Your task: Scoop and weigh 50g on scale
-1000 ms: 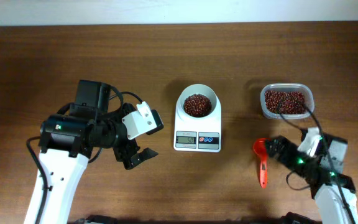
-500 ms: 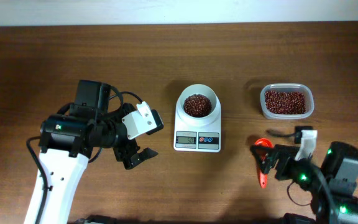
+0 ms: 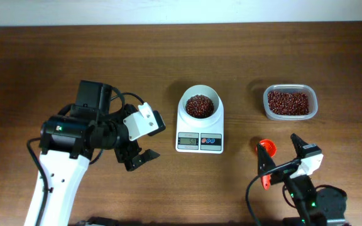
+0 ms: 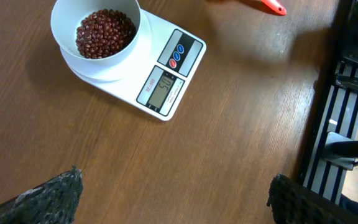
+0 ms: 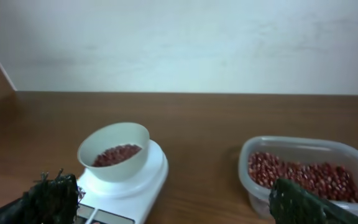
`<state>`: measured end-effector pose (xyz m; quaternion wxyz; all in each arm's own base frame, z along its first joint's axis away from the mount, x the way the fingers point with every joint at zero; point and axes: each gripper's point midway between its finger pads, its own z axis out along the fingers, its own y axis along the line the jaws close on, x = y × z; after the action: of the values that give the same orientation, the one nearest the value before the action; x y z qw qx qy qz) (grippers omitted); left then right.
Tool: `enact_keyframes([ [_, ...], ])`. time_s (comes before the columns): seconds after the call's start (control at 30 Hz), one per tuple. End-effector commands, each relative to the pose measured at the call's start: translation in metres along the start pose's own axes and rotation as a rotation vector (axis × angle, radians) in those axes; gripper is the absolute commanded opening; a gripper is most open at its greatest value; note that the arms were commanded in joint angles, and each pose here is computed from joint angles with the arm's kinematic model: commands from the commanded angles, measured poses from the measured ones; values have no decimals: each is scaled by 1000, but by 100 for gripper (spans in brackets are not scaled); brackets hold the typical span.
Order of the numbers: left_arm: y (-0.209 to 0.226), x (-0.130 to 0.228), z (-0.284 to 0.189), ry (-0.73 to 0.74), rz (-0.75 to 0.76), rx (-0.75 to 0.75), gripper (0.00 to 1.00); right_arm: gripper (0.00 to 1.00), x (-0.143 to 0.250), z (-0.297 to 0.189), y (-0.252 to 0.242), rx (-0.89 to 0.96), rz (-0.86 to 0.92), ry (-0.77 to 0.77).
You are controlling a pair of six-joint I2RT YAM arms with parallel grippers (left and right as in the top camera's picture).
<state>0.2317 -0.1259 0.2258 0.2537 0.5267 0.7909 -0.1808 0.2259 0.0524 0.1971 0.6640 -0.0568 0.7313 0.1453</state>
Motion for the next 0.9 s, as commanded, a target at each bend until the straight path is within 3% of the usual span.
enact_keyframes([
  [0.0, -1, -1, -1, -12, 5, 5, 99, 99, 9, 5, -13, 64, -11, -19],
  [0.23, -1, -1, 0, -12, 6, 5, 99, 99, 33, 14, -29, 120, -15, -27],
  [0.4, -1, -1, -1, -12, 5, 5, 99, 99, 34, 14, -30, 128, -122, -17],
  [0.87, -1, -1, 0, -12, 6, 5, 99, 99, 32, 9, -55, 245, -114, -21],
])
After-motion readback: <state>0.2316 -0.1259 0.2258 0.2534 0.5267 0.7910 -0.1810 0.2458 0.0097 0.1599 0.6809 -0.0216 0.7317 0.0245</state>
